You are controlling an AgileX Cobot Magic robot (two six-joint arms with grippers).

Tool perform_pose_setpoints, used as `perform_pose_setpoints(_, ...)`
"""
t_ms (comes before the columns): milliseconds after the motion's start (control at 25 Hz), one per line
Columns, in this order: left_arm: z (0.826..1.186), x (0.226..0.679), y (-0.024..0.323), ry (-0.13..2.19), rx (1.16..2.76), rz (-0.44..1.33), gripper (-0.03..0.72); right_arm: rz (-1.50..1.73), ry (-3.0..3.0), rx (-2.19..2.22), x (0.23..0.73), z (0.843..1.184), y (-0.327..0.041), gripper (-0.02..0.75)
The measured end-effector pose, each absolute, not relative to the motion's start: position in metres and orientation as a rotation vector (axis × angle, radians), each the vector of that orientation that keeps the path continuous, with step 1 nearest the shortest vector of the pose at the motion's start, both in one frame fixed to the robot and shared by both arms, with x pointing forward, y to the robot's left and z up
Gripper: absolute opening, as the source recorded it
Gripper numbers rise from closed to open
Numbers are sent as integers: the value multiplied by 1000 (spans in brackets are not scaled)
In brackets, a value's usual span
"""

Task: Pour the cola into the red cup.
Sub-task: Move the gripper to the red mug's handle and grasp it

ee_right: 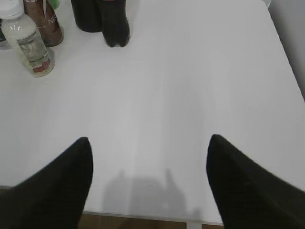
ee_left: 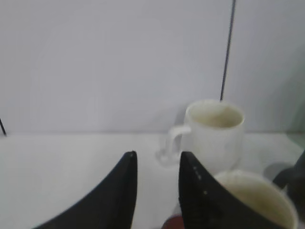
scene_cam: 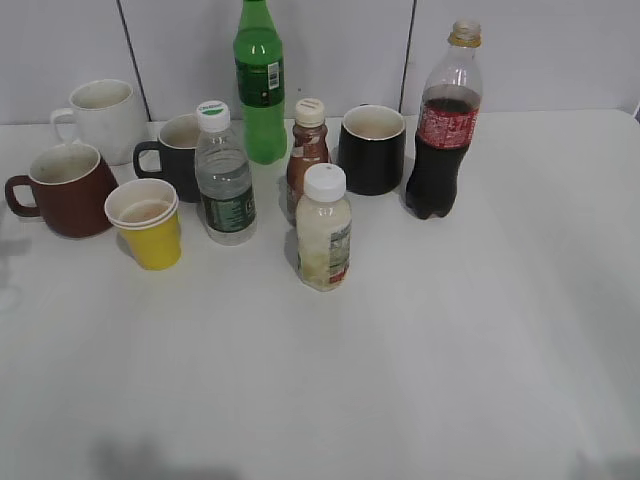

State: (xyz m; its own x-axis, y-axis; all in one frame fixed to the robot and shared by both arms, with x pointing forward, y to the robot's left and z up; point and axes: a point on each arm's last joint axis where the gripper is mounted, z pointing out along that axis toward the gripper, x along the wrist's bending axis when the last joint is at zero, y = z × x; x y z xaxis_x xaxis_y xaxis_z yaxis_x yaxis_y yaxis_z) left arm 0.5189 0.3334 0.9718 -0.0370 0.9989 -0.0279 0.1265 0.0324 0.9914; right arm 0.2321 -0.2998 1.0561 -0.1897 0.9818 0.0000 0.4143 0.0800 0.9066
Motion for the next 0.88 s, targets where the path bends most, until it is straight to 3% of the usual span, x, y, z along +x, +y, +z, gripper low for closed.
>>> perform_pose_setpoints(200,916,527,364,1298,1296,1048,249,1078,1691,1395,232,1056,-300,554)
perform_pose_setpoints(440,865,545,361,1246,1444,961,340,1079,1690,1395,232,1056,-300,554)
perform_pose_setpoints(880,840,587,351,1258,1413,1029,357,1078,1691,1395,232,1056,-300,554)
